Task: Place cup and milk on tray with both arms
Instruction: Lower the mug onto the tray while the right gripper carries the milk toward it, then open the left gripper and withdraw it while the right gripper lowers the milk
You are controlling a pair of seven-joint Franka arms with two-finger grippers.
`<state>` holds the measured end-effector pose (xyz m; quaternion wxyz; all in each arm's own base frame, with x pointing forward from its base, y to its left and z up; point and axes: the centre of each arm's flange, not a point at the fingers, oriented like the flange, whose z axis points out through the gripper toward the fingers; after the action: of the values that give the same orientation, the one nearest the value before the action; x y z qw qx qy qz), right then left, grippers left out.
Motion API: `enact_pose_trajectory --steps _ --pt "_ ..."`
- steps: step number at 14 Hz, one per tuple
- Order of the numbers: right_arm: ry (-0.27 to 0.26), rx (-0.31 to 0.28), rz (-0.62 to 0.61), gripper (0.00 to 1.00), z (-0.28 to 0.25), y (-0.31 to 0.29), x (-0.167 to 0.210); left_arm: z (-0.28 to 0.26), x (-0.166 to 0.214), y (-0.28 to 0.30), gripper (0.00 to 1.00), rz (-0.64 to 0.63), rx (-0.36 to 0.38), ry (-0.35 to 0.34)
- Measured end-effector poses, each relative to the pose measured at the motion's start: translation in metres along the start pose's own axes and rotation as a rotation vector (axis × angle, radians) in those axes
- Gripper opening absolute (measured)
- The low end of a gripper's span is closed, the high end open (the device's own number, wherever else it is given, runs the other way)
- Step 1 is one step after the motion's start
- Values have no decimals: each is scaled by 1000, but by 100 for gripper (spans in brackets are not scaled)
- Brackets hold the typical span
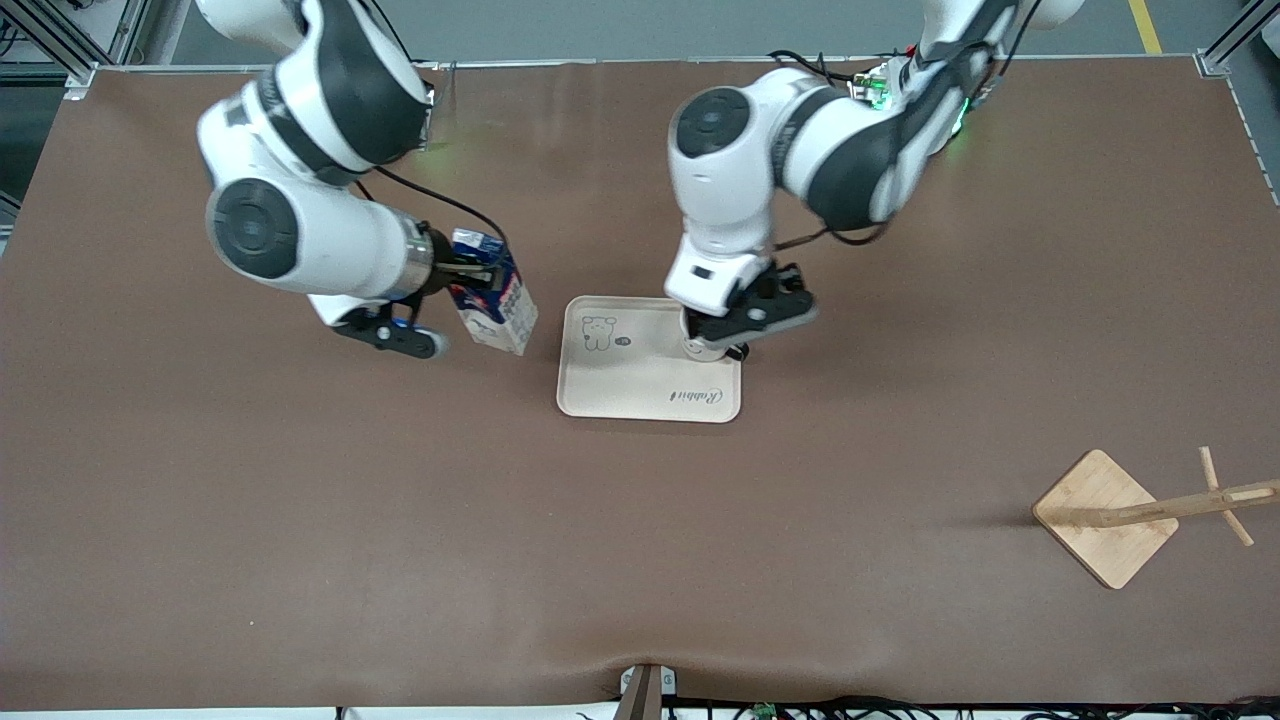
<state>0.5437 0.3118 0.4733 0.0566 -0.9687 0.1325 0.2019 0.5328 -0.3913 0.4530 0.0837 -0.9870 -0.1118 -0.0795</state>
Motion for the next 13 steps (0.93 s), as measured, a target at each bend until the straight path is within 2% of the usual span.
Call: enact_pose_trajectory --steps 3,6,9,13 --pt "10 -23 -53 59 44 -44 -8 -24 66 -71 100 10 -2 -71" --pt "16 -40 -95 59 74 -82 -4 -39 111 -138 100 10 -27 -109" --pt "3 -67 -135 59 106 -106 7 -56 135 -207 100 -21 -10 -124" --pt "-14 -88 -179 59 128 -111 17 -88 143 -281 100 -3 12 -134"
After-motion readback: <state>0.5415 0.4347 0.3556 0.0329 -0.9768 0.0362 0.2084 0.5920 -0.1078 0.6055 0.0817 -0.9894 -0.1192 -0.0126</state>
